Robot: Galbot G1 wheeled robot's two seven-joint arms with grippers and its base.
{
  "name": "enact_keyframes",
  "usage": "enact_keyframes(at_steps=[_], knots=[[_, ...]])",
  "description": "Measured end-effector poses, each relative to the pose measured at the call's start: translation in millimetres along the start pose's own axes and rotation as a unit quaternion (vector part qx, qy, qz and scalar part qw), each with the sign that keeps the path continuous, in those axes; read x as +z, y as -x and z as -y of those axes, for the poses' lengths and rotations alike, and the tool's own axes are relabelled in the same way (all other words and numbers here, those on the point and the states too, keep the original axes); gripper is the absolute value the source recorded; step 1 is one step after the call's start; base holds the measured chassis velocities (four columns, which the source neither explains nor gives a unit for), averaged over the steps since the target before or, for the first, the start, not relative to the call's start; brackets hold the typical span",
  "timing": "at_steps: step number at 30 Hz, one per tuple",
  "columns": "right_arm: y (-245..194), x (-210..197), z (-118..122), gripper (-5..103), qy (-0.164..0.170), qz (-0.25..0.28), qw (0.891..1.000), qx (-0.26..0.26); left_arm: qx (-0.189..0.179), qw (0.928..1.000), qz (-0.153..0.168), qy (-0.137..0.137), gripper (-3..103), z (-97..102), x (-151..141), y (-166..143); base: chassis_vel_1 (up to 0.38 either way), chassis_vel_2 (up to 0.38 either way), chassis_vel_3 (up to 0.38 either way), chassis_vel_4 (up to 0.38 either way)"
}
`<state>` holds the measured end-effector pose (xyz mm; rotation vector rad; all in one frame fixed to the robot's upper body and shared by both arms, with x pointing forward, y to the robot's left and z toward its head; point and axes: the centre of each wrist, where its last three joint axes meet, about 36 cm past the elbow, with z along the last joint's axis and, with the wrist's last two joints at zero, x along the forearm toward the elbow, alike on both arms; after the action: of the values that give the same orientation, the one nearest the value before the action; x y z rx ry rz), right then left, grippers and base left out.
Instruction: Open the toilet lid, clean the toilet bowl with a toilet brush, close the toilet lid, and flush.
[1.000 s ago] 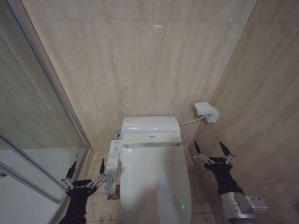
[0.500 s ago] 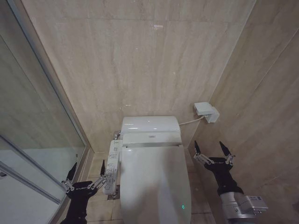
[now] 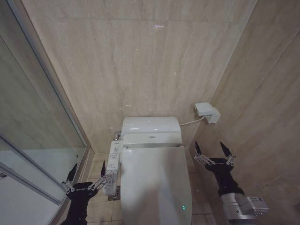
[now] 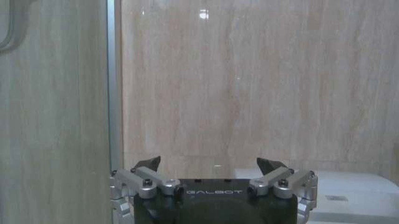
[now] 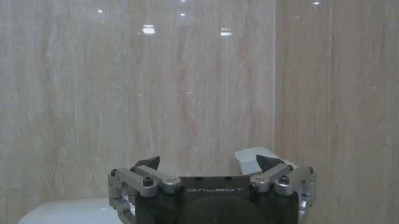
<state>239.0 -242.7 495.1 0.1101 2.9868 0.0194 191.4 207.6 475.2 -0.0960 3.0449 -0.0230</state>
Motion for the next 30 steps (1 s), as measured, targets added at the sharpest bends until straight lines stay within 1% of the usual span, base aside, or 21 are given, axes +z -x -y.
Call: enact_keyframes(at_steps=[19,24,30], knots=[[0.0,0.0,0.0,100,0.0,0.0,1.0,0.0,0.0,1.0,0.0,0.0,100,-0.1,0.1,0.1,0.009,-0.007,-0.008,0.01],[0.0,0.0,0.0,100,0.0,0.0,1.0,0.0,0.0,1.0,0.0,0.0,100,-0.1,0.1,0.1,0.102,-0.117,-0.126,0.114],[0.0,0.0,0.0,100,0.0,0.0,1.0,0.0,0.0,1.0,0.0,0.0,100,-0.1,0.2,0.1,0.209,-0.194,-0.2,0.195]])
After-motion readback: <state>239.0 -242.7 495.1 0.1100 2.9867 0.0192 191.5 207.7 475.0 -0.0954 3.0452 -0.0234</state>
